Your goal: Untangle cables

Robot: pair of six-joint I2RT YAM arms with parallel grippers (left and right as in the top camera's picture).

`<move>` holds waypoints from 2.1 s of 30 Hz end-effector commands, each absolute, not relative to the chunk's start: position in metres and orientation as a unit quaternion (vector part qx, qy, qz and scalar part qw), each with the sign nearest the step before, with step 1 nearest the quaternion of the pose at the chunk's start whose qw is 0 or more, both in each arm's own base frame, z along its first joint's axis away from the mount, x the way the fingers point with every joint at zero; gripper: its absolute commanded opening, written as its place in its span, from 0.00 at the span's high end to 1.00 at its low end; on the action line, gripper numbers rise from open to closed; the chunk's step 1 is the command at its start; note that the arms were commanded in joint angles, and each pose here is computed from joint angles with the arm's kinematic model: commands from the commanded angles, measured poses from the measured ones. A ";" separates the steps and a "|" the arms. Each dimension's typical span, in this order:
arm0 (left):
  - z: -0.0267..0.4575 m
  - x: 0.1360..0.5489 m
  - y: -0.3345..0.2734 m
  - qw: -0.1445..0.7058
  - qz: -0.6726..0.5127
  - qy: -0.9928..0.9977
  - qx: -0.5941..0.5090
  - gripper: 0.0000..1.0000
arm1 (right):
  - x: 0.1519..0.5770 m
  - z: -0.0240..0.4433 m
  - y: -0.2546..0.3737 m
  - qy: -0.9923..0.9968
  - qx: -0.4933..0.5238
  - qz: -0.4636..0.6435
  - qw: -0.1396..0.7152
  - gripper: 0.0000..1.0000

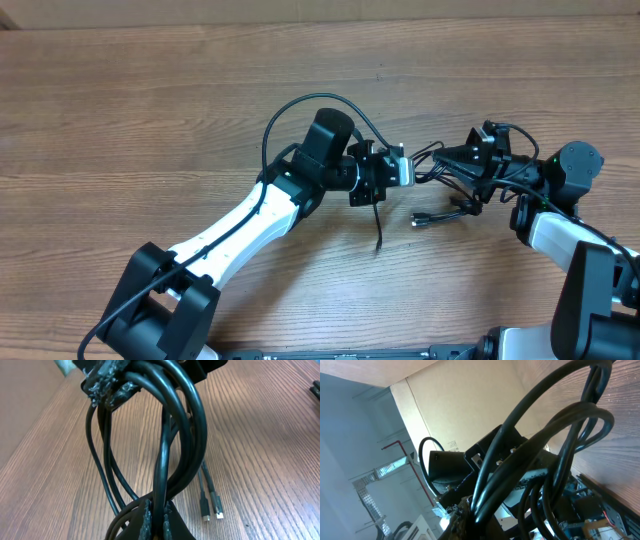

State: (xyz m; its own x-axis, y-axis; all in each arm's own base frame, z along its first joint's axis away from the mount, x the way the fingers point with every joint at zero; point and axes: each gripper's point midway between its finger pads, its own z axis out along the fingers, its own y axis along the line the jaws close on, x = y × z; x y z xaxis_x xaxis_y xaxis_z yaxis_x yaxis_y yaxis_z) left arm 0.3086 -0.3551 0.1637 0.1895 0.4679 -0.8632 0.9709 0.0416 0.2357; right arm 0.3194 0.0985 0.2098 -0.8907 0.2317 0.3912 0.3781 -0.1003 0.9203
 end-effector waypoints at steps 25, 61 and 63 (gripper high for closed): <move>0.121 0.389 -0.270 0.392 -0.145 0.812 0.408 0.96 | 0.313 0.216 0.101 -0.667 -0.238 -0.701 0.086 0.96; 0.162 0.365 -0.282 0.366 -0.291 0.823 0.321 0.96 | 0.319 0.216 0.088 -0.682 -0.186 -0.707 -0.005 0.92; 0.172 0.362 -0.280 0.373 -0.291 0.819 0.324 0.96 | 0.320 0.216 0.086 -0.685 -0.176 -0.707 -0.019 0.91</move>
State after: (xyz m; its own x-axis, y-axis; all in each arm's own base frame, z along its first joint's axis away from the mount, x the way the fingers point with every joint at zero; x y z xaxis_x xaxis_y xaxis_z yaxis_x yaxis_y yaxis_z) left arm 0.3683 -0.2788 0.1364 -0.5563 0.3527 -0.7524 0.7276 0.6442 -0.2359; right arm 0.3226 0.0892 0.2101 -0.9084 0.2676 0.3214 0.3076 -0.0930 0.9469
